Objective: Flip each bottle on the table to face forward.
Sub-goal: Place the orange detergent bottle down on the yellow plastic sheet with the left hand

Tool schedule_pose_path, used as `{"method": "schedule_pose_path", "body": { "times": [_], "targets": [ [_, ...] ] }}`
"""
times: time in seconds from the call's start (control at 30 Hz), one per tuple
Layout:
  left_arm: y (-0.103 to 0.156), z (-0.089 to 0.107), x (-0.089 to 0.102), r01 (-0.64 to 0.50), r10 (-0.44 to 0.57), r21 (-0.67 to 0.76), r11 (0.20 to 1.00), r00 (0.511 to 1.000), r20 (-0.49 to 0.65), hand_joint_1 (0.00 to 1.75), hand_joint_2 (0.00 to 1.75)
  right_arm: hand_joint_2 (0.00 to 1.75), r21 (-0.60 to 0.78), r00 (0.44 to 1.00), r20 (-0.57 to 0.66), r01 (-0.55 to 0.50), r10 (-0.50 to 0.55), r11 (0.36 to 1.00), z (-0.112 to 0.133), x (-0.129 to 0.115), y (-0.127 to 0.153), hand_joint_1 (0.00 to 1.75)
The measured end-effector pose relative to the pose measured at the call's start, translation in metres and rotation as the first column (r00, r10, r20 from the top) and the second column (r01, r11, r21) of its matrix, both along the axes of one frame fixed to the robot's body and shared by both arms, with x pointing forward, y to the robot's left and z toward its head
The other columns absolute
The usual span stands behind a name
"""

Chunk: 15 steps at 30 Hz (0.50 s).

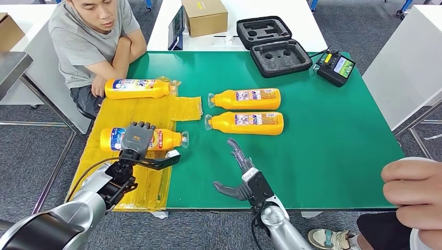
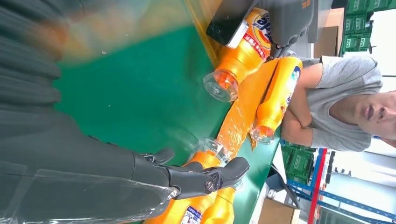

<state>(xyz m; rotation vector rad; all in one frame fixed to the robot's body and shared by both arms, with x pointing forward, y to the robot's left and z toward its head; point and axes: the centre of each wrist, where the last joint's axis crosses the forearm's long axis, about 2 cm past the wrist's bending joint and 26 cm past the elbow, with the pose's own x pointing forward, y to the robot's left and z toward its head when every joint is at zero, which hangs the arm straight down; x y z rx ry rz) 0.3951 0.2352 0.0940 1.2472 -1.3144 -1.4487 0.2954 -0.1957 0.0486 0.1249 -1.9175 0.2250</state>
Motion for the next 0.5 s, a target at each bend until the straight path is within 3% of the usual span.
{"method": "schedule_pose_path", "body": {
  "times": [0.07, 0.1, 0.5],
  "targets": [
    [0.0001, 0.0002, 0.0004, -0.002, 0.002, -0.006, 1.000, 1.000, -0.008, 0.07, 1.75, 1.75, 0.002, 1.000, 0.000, 0.000, 0.000, 1.000, 0.0002, -0.0001, 0.0009, 0.00],
    [0.0003, 0.0002, 0.0006, -0.001, 0.001, -0.010, 1.000, 1.000, -0.013, 0.00, 1.75, 1.75, 0.003, 1.000, 0.000, -0.001, 0.001, 1.000, 0.0002, -0.0001, 0.0012, 0.00],
    [0.0038, 0.0028, 0.0042, 0.016, -0.017, -0.023, 1.000, 0.998, -0.054, 0.00, 1.75, 1.75, 0.008, 1.000, -0.015, -0.002, 0.002, 1.000, -0.0023, -0.0001, -0.0004, 0.00]
  ]
}}
